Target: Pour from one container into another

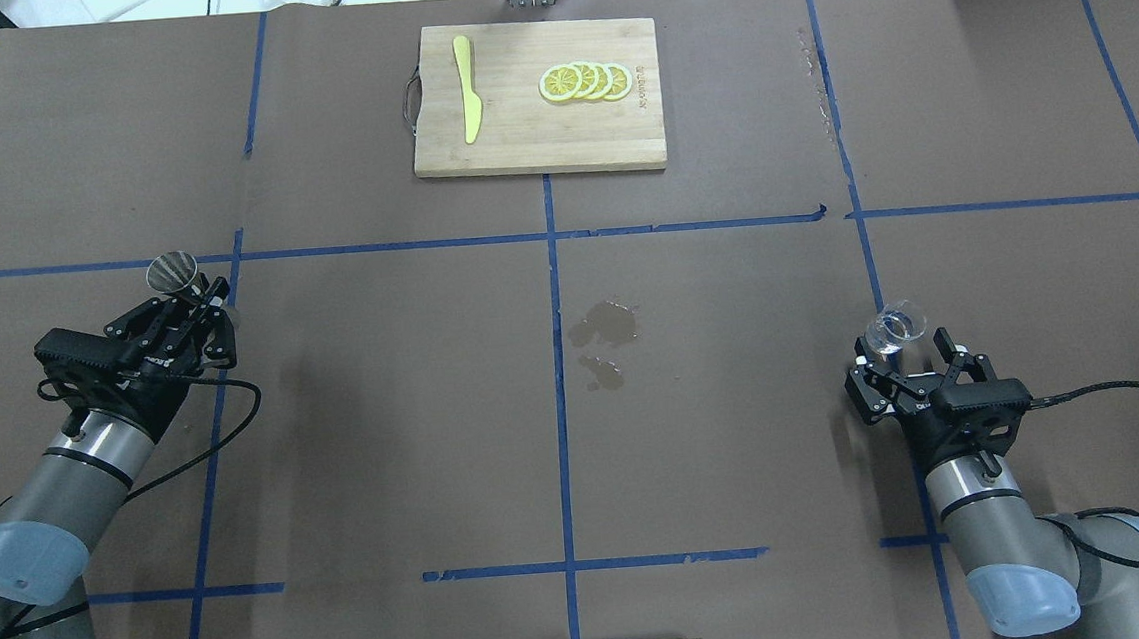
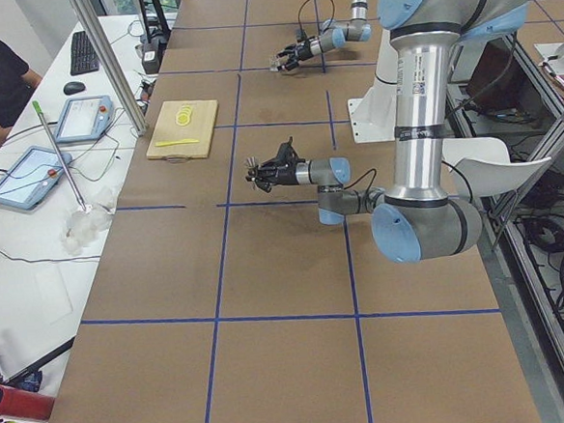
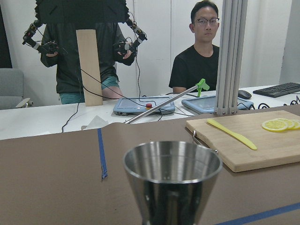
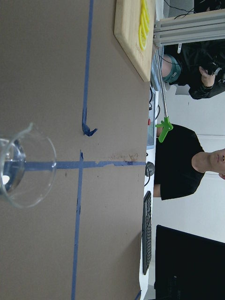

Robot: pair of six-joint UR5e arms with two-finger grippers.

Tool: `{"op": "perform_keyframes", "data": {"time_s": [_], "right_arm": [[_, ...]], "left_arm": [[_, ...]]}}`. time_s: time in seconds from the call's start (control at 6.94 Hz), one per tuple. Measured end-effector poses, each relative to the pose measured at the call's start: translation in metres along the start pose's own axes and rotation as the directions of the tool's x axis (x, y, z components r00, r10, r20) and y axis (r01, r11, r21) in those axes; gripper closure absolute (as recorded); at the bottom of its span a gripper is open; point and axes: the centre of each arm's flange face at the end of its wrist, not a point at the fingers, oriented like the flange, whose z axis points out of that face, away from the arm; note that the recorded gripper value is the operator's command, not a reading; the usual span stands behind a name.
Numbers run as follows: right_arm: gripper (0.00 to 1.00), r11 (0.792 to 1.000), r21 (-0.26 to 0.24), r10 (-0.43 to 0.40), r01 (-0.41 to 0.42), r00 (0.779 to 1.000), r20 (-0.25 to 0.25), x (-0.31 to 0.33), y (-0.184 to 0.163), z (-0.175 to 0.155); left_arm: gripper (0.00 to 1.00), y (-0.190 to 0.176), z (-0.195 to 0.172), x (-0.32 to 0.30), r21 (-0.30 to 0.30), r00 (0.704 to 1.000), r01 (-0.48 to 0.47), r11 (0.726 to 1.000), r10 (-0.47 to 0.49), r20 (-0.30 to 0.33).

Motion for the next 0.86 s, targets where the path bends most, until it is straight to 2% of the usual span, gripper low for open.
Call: {"op": "perform_keyframes", "data": {"time_s": [0.43,0.72,0.86], "right_arm": [[0.46,1.000,0.000,0.004,-0.004,1.000,-0.010,-0.0038,0.0023,0.0100],[0.97,1.000,0.004,0.011,-0.011,1.000,-0.013,-0.0048,0.0006,0.0122],[1.00,1.000,0.006,0.012,-0.012,1.000,-0.013,-0.0050,0.0004,0.0125]], "left_arm": [[1.00,0.0001,0.0000,-0.0003,0.000,1.000,-0.001,1.000,0.001,0.001],[1.00,0.0002,-0.0001,-0.0003,0.000,1.000,-0.001,1.000,0.001,0.001],[1.00,0.0002,-0.0001,-0.0003,0.000,1.000,-0.001,1.000,0.001,0.001]]}}
